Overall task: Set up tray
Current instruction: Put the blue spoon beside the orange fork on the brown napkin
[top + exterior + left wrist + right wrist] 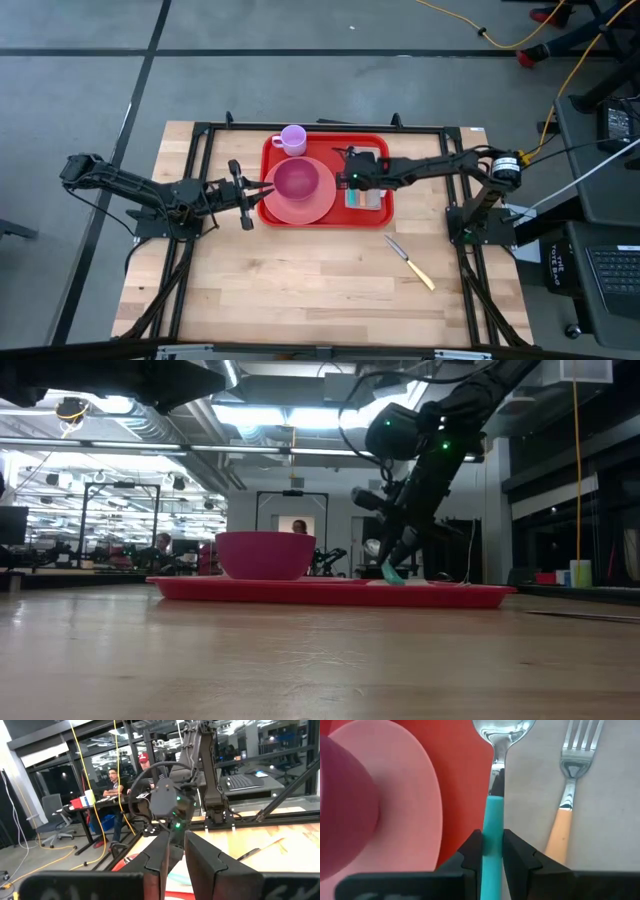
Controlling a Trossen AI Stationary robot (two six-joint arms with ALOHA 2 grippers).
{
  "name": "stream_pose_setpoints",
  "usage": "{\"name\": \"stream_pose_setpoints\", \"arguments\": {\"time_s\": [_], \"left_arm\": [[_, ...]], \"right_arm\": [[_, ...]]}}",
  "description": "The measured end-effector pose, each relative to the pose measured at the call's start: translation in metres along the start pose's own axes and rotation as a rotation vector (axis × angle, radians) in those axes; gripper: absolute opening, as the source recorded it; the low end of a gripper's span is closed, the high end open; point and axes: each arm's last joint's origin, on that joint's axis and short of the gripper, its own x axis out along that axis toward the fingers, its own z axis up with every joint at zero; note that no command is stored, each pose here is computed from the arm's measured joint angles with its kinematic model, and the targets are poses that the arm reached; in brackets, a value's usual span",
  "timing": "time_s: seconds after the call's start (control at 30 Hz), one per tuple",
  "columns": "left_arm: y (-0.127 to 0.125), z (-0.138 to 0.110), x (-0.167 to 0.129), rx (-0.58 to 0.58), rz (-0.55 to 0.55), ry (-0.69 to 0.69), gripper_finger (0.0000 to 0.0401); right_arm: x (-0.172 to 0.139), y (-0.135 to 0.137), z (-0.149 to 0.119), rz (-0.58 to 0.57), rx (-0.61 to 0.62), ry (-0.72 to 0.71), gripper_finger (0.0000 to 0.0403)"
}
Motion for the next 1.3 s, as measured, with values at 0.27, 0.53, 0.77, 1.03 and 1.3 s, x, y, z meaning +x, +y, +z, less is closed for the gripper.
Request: {"name": "stream_pose_setpoints", "arguments": {"time_s": [0.27,0.53,0.77,1.03,1.3], "left_arm": [[0.000,0.000,0.000,0.000,0.000,0.000,0.0055],[0.000,0.000,0.000,0.000,0.000,0.000,0.0054],[0.000,0.000,0.000,0.000,0.000,0.000,0.0054],[0.000,0.000,0.000,0.000,0.000,0.000,0.0054],[0.000,0.000,0.000,0.000,0.000,0.000,0.0054]], "right_arm": [[0.003,-0.005,0.008,0.013,0.024,0.064,0.0057],[0.005,-0.012,0.015,-0.018,0.060,0.092,0.0057],[0.005,-0.012,0.014,-0.016,0.048,0.094,0.0057],[0.019,-0.013,0.010,-0.025,0.028,0.104,0.0057],[0.025,-0.014,0.010,-0.025,0.024,0.115,0.0057]]}}
